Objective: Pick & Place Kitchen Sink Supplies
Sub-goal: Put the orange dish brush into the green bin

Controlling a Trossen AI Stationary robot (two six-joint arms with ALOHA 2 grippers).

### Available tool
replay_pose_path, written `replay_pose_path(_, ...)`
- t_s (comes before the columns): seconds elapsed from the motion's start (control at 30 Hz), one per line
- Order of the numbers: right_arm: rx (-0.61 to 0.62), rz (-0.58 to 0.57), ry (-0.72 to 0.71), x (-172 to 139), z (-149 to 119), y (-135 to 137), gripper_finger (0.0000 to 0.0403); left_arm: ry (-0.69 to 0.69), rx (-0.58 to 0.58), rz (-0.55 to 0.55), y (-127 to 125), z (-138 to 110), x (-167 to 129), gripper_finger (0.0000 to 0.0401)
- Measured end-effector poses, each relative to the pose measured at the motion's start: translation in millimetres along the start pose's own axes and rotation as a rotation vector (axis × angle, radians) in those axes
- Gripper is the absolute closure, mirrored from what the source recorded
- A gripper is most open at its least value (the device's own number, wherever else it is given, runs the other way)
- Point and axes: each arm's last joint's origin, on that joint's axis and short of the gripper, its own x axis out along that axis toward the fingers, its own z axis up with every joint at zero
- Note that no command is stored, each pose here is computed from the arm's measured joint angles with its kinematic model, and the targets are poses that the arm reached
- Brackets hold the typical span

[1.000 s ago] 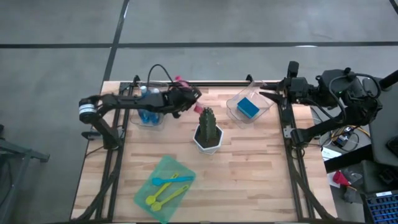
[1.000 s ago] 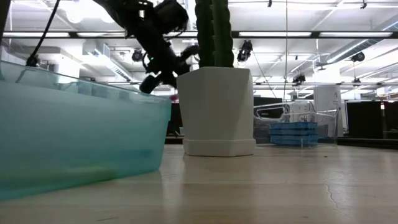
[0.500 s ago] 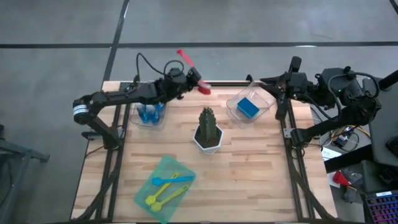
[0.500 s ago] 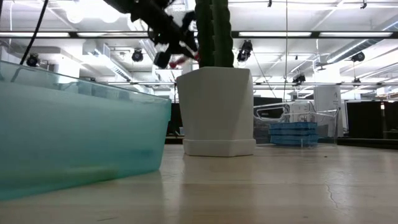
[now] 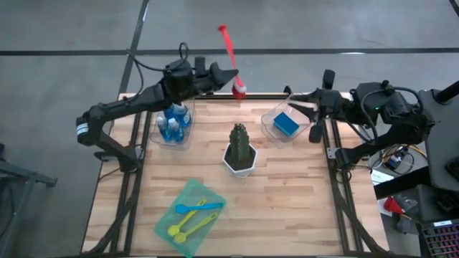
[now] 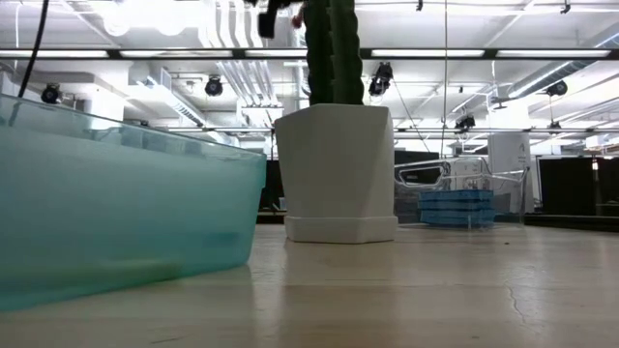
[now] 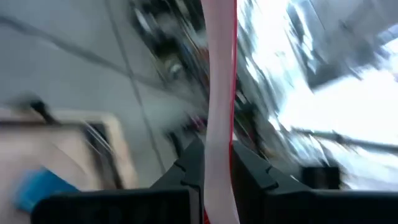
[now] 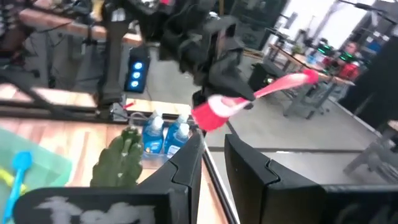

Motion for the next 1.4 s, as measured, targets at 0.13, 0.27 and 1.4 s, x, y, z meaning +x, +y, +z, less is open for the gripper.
replay_pose_path(0.13,-0.093,0.109,-0.008,7.1,0.1,6.9,0.0337,0.188,-0.079,-0.119,-16.7,-1.4,-3.7,0.0354)
replay_pose_path(0.27,-0.245,0.14,-0.008,17.7,0.2,13.6,0.0333,0.35,-0.196,-0.199,-29.7,-4.0,-8.0,0.0352)
replay_pose_path(1.4,-0.836,-0.302,-0.043,117.5,24.3,91.5,0.0212,0.825,-0.477,-0.324,-92.7,-82.8,-50.1,0.0347)
